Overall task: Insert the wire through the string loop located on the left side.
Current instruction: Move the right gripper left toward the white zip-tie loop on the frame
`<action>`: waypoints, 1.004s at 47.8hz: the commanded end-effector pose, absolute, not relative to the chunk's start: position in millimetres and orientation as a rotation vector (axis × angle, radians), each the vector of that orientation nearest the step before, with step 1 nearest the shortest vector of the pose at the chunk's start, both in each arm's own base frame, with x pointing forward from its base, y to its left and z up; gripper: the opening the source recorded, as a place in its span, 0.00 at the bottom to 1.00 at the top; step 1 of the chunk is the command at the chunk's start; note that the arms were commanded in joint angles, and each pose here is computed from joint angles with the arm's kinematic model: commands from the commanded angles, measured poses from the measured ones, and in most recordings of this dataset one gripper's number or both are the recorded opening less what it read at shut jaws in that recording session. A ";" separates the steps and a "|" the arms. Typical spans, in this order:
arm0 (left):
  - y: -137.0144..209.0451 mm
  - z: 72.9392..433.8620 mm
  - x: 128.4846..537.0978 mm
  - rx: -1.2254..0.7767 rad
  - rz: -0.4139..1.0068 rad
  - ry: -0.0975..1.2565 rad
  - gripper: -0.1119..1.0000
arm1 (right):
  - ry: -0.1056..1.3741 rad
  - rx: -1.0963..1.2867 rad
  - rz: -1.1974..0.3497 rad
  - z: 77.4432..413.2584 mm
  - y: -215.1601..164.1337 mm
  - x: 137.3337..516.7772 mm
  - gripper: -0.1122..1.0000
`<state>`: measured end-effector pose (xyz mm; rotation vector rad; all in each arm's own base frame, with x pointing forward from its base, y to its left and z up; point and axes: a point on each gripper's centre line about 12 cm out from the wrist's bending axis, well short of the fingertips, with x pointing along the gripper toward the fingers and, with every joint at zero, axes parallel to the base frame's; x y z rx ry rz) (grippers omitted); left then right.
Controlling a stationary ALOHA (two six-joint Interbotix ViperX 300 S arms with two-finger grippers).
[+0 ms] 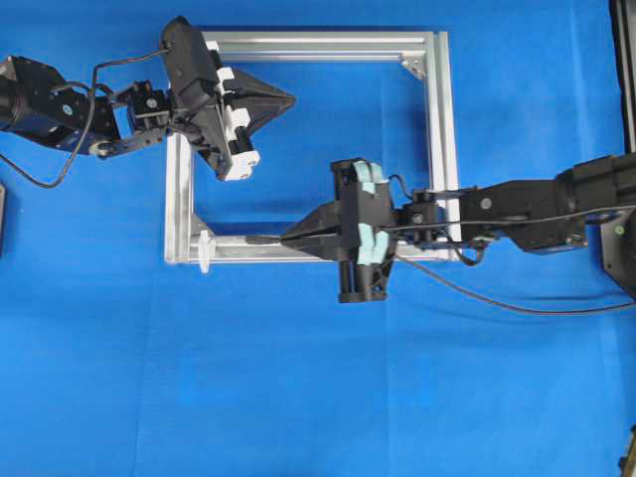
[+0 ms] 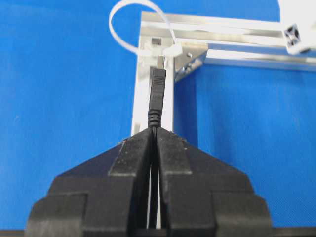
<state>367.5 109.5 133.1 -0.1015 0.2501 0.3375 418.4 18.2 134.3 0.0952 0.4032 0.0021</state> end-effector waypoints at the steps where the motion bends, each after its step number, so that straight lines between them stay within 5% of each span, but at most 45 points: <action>1: 110.4 151.2 369.5 -0.095 0.336 0.196 0.10 | 0.368 0.094 0.007 146.2 19.4 428.4 0.10; 48: 110.6 152.1 370.3 -0.095 0.336 0.193 0.10 | 0.370 0.093 0.009 142.9 20.6 447.1 0.10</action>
